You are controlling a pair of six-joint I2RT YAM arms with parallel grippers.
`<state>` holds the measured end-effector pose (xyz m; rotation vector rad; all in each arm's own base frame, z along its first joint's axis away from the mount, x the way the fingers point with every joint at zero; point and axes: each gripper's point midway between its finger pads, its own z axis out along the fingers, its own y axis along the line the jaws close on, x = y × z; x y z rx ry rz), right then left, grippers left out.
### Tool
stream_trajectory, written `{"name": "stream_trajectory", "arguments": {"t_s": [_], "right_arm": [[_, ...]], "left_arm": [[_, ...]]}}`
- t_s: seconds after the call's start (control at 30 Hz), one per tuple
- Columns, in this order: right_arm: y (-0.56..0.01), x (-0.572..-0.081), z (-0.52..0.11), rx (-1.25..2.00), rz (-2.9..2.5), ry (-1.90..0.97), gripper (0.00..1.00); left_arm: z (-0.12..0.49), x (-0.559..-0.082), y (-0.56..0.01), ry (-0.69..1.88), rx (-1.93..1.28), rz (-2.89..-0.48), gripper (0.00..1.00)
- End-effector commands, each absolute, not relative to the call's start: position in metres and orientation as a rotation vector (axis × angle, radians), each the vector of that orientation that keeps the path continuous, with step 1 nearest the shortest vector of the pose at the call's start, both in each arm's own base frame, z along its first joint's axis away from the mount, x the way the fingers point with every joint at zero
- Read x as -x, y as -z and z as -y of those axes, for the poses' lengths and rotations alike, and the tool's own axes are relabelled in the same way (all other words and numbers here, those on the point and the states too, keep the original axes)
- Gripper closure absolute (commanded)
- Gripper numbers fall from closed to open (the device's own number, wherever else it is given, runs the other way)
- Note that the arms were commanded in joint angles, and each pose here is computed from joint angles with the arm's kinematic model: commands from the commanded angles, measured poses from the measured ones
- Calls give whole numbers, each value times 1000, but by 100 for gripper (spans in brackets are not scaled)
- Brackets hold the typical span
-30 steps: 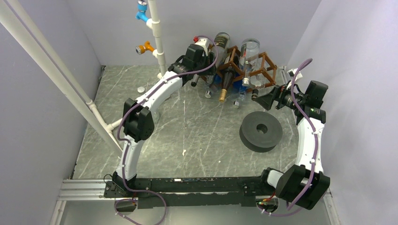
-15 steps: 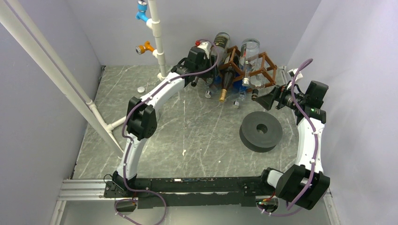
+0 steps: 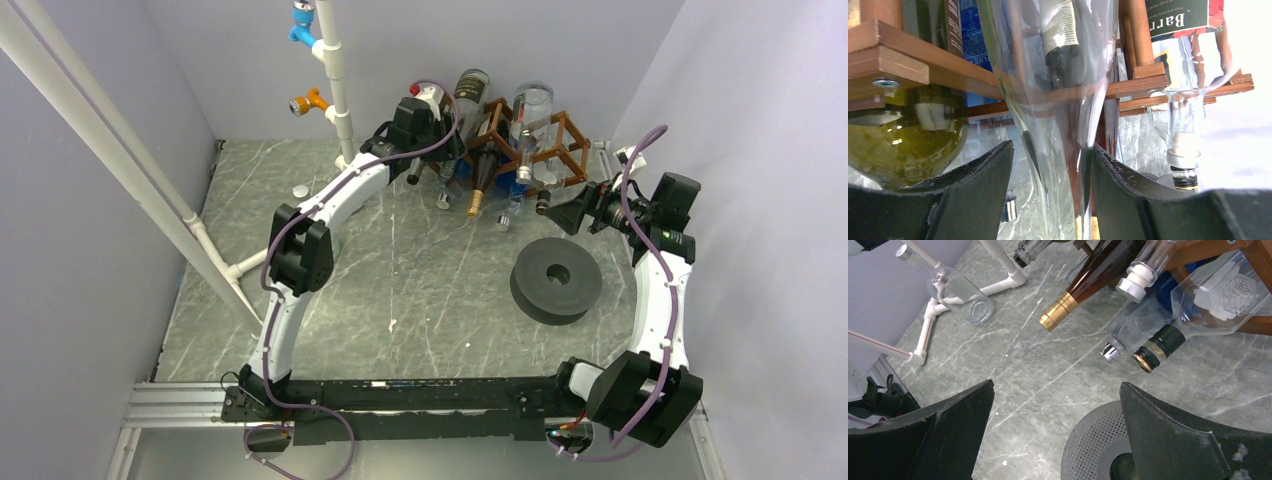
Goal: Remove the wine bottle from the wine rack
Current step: Pick up the wine bottle from the wine rack.
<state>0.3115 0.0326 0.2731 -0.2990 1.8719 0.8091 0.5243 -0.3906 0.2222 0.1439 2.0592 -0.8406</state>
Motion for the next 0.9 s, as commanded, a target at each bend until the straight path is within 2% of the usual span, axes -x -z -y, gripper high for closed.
{"name": "stream_trajectory", "arguments": {"t_s": [0.0, 0.5, 0.73, 0.87], "right_arm": [[-281, -312, -33, 338, -1825, -799, 0], [-280, -313, -32, 330, -1828, -801, 0], [-281, -313, -32, 331, -1826, -800, 0], [-280, -313, -32, 328, -1829, -801, 0]], "left_arm": [[401, -527, -219, 897, -137, -2048, 38], [407, -526, -208, 936, -126, -2070, 46], [408, -524, -219, 954, -126, -2049, 64], [405, -521, -235, 960, -128, -2014, 81]]}}
